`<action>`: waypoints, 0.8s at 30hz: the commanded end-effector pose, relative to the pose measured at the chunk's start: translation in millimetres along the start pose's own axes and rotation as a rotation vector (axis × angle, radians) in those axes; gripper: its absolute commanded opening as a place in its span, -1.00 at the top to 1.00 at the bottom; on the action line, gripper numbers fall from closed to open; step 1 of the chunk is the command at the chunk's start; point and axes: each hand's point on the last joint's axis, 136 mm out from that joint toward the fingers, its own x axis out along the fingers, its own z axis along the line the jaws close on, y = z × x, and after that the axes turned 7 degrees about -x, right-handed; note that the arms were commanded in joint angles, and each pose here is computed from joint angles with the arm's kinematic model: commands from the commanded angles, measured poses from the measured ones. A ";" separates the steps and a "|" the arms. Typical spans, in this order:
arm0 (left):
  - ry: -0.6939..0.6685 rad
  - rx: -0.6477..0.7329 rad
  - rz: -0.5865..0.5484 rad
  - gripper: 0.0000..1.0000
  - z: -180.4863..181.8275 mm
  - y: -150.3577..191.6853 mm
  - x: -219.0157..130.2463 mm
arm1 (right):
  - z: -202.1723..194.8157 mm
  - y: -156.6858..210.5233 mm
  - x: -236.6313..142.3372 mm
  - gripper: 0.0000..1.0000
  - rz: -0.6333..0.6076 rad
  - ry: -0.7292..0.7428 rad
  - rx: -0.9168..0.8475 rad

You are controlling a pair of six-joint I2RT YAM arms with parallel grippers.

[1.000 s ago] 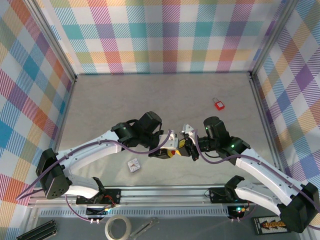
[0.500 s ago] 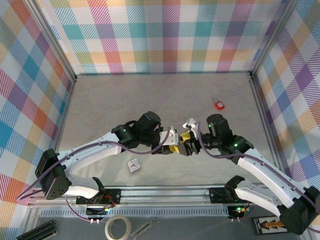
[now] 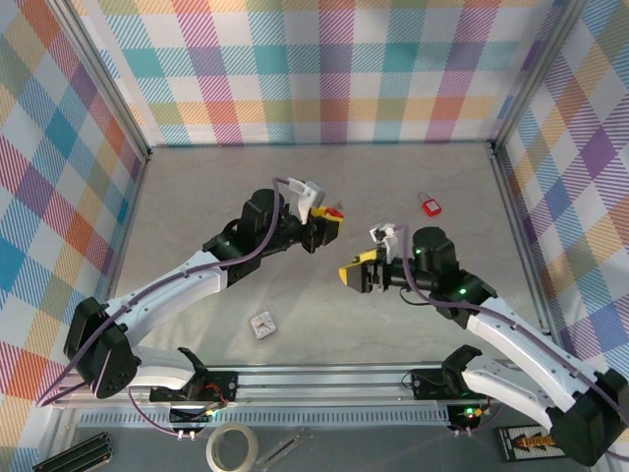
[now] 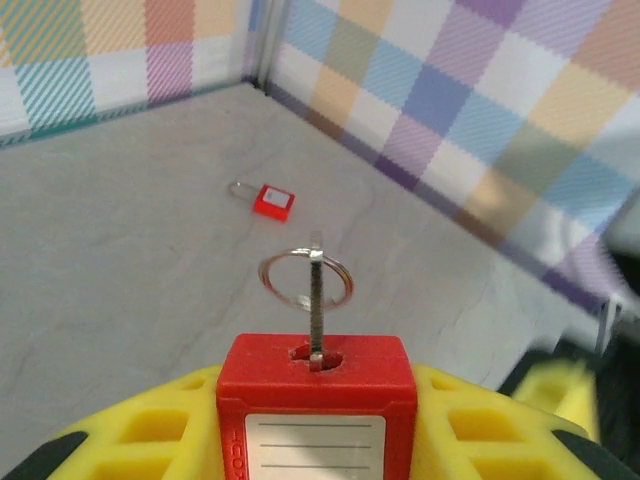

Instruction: Unlock with the key

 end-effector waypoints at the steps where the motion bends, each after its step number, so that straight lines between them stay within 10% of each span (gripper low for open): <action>1: -0.002 -0.129 -0.086 1.00 -4.7 -25.9 -3.3 | 3.0 -15.0 10.4 -0.34 -0.057 0.006 -0.030; 11: -0.080 -0.066 -0.031 1.00 10.9 -9.0 -2.9 | -16.1 -17.0 9.5 -0.39 -0.069 0.116 -0.030; 24: -0.207 0.465 0.428 1.00 57.2 109.1 46.5 | -69.1 -7.4 -77.2 -0.60 -0.083 0.514 0.153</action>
